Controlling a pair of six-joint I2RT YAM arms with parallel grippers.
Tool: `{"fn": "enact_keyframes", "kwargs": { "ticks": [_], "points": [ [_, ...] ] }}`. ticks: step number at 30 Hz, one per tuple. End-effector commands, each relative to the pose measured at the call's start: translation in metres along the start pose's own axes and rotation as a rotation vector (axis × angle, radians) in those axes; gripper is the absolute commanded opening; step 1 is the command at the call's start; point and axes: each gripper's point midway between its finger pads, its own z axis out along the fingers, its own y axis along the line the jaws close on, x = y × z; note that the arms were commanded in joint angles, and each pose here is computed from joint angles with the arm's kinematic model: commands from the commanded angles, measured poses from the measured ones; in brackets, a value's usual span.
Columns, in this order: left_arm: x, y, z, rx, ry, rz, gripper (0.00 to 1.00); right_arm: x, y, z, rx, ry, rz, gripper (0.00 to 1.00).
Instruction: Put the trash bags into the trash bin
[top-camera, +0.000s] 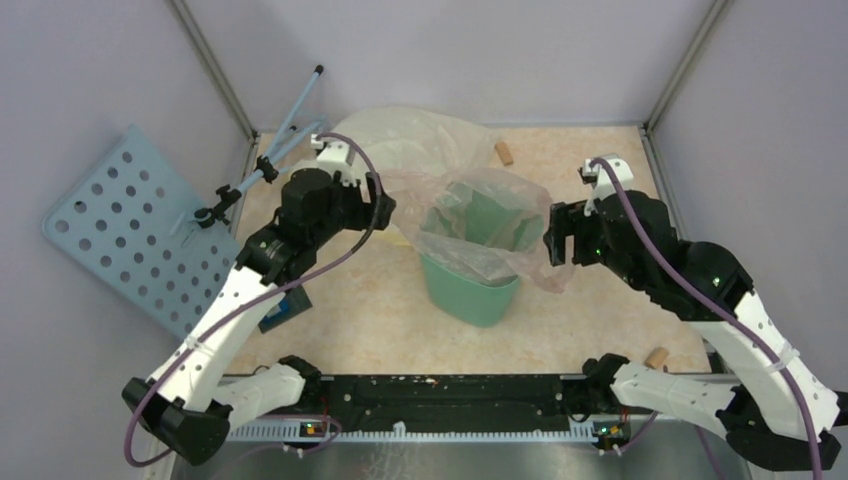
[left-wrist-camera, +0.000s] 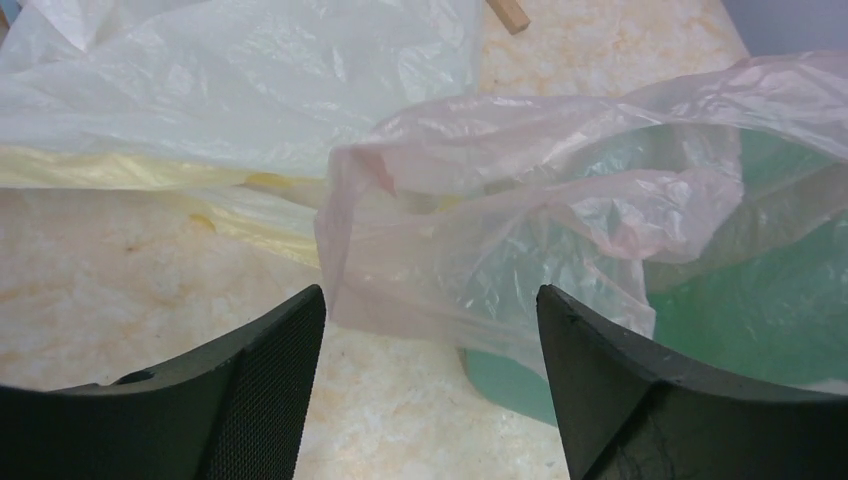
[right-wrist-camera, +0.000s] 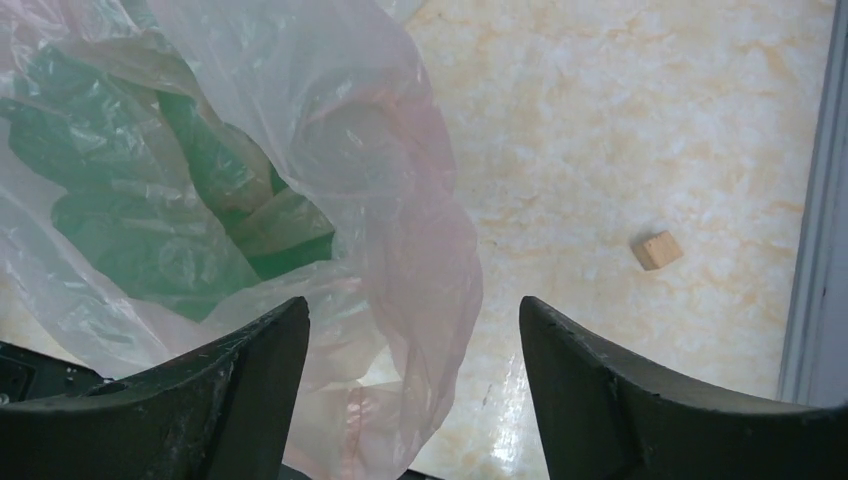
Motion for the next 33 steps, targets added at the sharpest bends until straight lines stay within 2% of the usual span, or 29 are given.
{"fn": "enact_keyframes", "kwargs": {
  "ticks": [1,5,11,16,25,30,33],
  "points": [
    [-0.024,-0.006,-0.039,0.022,-0.055,-0.026,0.84,-0.023,0.005,-0.005,-0.038,-0.051,-0.066,0.78],
    [-0.032,-0.041,-0.065,0.208,-0.066,-0.054,0.85,-0.043,0.022,-0.004,-0.119,-0.106,-0.127,0.85],
    [-0.031,-0.103,-0.088,0.559,0.003,-0.184,0.77,-0.063,0.025,0.019,-0.071,-0.134,-0.238,0.86],
    [-0.041,-0.123,-0.090,0.650,0.000,-0.197,0.73,-0.081,0.034,0.032,-0.077,-0.218,-0.295,0.86],
    [-0.027,-0.181,-0.059,0.503,0.030,-0.155,0.85,-0.092,0.032,0.048,-0.010,-0.231,-0.315,0.84],
    [-0.028,-0.147,-0.044,0.175,-0.043,-0.344,0.94,-0.090,0.034,0.052,-0.022,-0.263,-0.342,0.84],
    [-0.020,-0.137,-0.040,0.059,-0.017,-0.439,0.95,-0.085,0.035,0.056,-0.029,-0.282,-0.372,0.84]
  ]
}}
